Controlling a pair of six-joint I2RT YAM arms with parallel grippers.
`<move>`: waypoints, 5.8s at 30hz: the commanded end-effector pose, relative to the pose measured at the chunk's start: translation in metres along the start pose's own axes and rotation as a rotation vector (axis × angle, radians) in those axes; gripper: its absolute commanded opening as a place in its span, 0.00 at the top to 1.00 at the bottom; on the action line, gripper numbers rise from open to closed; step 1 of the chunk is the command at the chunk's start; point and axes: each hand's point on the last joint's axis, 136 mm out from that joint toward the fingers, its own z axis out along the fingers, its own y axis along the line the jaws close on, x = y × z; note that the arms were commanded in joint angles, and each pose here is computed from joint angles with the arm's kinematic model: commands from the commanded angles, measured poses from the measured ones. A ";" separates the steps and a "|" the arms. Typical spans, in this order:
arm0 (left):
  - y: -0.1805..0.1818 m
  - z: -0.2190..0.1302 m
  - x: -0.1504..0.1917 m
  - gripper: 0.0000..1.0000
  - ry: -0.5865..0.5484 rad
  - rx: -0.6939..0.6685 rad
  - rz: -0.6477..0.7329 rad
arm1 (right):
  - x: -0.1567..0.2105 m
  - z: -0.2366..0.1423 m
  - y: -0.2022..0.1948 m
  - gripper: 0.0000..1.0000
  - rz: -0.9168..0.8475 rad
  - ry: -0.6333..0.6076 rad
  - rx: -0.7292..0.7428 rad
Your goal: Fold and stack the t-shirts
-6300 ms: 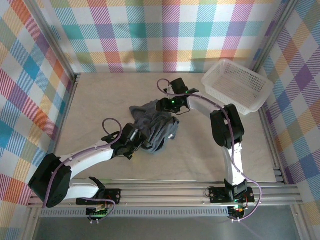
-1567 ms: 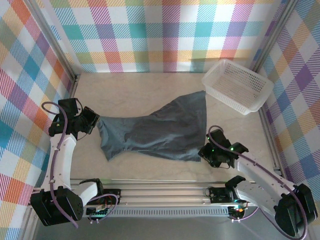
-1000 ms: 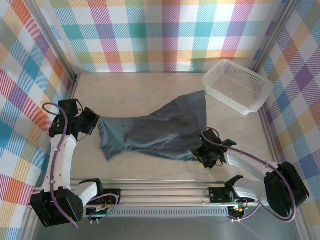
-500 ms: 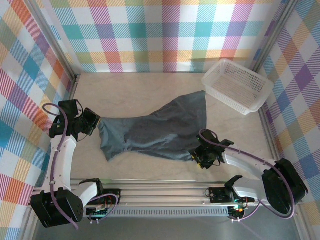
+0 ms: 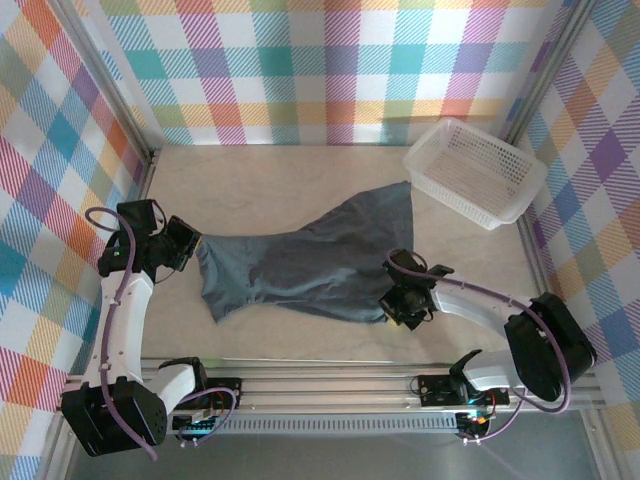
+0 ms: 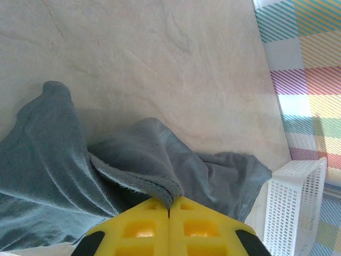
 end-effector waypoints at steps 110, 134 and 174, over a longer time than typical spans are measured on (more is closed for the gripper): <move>0.069 0.184 0.047 0.66 0.268 -0.402 0.009 | -0.179 0.036 0.146 0.61 -0.468 -0.008 0.066; 0.126 0.172 0.057 0.68 0.259 -0.570 0.001 | -0.118 0.006 0.105 0.59 -0.412 0.017 -0.026; 0.197 0.034 0.195 0.63 0.296 -0.664 0.198 | -0.082 0.027 0.065 0.70 -0.450 0.056 0.095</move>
